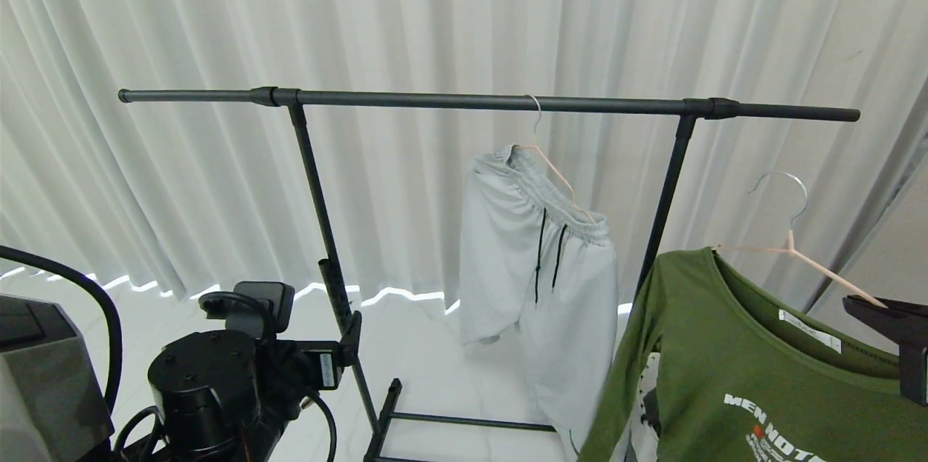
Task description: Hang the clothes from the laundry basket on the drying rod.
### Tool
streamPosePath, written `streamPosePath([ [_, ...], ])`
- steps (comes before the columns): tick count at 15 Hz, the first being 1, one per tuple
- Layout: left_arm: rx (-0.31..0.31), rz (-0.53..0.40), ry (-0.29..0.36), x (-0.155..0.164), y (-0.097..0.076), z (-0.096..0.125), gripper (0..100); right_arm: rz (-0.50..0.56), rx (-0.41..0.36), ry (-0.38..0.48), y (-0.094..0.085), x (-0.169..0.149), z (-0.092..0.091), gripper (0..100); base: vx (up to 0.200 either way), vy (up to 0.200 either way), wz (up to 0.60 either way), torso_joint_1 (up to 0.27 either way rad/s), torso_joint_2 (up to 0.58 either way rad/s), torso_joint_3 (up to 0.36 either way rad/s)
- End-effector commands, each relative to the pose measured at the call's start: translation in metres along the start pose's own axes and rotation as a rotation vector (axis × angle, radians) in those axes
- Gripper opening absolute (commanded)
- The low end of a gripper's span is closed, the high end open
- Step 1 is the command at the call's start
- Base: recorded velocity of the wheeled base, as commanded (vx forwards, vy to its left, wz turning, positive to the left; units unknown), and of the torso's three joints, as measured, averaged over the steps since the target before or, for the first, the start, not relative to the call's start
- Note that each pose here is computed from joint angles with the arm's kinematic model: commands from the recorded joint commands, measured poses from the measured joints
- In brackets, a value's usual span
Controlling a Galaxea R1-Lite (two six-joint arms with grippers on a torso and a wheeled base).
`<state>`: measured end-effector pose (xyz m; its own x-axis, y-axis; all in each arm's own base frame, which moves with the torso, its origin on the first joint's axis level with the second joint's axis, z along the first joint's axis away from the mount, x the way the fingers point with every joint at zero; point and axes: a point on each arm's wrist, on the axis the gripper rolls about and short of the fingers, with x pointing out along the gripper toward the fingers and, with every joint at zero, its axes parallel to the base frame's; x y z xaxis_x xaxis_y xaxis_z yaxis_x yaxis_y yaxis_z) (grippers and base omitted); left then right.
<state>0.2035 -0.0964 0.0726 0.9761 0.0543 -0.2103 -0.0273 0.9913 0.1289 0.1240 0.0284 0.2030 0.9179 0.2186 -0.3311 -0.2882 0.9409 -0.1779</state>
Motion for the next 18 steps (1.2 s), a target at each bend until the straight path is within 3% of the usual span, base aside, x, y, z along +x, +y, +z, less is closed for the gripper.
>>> streamPosePath([
  [1, 0.000, 0.000, 0.000, 0.0000, -0.0002, -0.0001, 100, -0.043, 0.008, -0.006, -0.0040, -0.0047, -0.0004, 0, 0.000, 0.000, 0.00, 0.000, 0.00, 0.000],
  [9, 0.016, -0.017, 0.013, -0.0046, -0.0028, -0.0033, 100, 0.033, 0.010, -0.032, -0.0034, -0.0016, 0.0049, 0, 0.000, 0.000, 0.00, 0.000, 0.00, 0.000],
  [18, 0.018, -0.017, 0.013, -0.0054, -0.0024, -0.0032, 100, 0.038, 0.008, -0.031, -0.0029, -0.0018, 0.0042, 0, 0.200, 0.000, 0.00, 0.003, 0.00, 0.000],
])
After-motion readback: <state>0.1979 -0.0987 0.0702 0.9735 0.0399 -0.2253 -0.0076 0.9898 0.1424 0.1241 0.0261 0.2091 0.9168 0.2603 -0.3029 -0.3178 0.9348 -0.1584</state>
